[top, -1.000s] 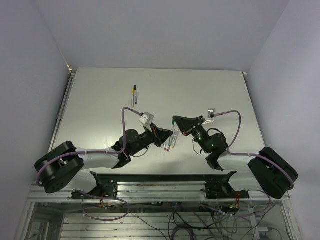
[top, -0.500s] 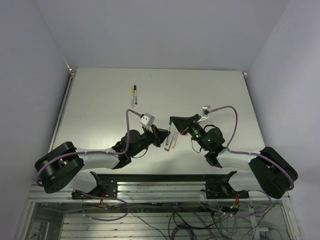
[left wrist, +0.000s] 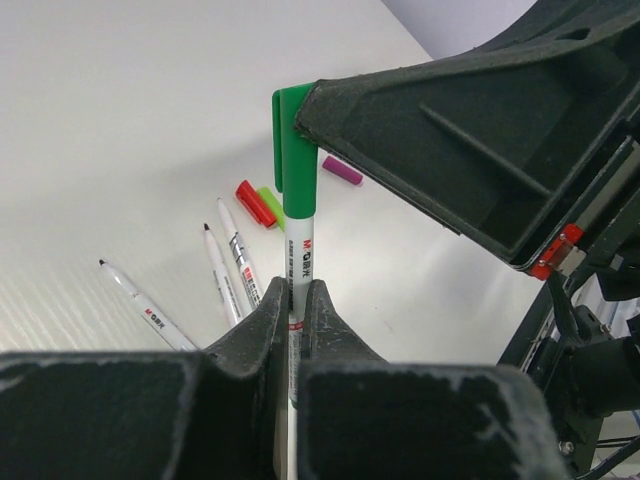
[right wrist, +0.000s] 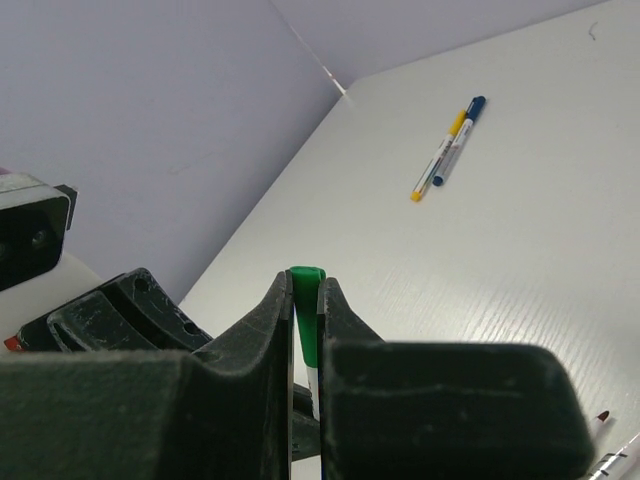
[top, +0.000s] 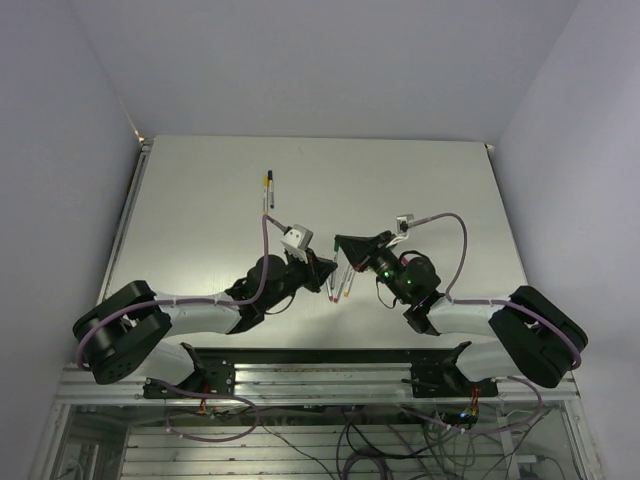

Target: Insert the pens into the pen caps

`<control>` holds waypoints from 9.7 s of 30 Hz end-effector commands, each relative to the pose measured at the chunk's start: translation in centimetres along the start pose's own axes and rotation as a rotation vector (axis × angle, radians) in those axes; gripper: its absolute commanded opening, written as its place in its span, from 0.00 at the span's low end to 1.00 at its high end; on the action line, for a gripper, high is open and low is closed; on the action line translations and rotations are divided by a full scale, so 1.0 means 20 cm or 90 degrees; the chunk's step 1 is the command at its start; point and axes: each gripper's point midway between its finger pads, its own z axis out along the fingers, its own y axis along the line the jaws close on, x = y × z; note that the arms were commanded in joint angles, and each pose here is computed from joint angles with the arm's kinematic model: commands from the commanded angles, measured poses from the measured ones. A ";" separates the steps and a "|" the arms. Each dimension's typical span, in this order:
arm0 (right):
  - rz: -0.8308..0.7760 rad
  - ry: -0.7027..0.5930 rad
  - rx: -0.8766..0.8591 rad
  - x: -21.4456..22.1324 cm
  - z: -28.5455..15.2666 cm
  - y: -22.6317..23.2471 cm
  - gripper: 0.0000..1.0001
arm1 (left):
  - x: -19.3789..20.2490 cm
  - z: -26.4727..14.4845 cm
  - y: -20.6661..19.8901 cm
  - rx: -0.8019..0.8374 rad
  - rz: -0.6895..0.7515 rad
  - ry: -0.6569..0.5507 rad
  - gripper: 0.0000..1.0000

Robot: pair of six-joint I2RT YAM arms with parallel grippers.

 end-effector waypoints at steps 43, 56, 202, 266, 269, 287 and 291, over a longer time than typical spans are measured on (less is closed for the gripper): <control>-0.109 -0.035 0.308 -0.26 -0.36 -0.25 0.53 | -0.28 0.68 1.46 -0.391 -0.003 0.131 0.07; -0.090 -0.021 0.308 -0.21 -0.37 -0.27 0.53 | -0.24 0.64 1.74 -0.487 0.011 0.180 0.07; 0.018 0.280 0.613 -0.01 -0.54 -1.22 0.39 | 0.17 -0.11 0.05 -0.174 0.116 0.370 0.07; -0.088 0.518 0.774 0.35 -0.75 -1.18 0.37 | 0.15 -0.12 0.13 -0.161 0.070 0.344 0.07; -0.092 0.528 0.780 0.35 -0.78 -1.18 0.38 | 0.15 -0.12 0.13 -0.161 0.068 0.342 0.07; -0.088 0.598 0.755 0.44 -0.82 -1.17 0.00 | 0.17 -0.12 0.13 -0.156 0.058 0.346 0.07; -0.091 0.606 0.759 0.45 -0.82 -1.17 0.21 | 0.18 -0.12 0.14 -0.157 0.058 0.349 0.07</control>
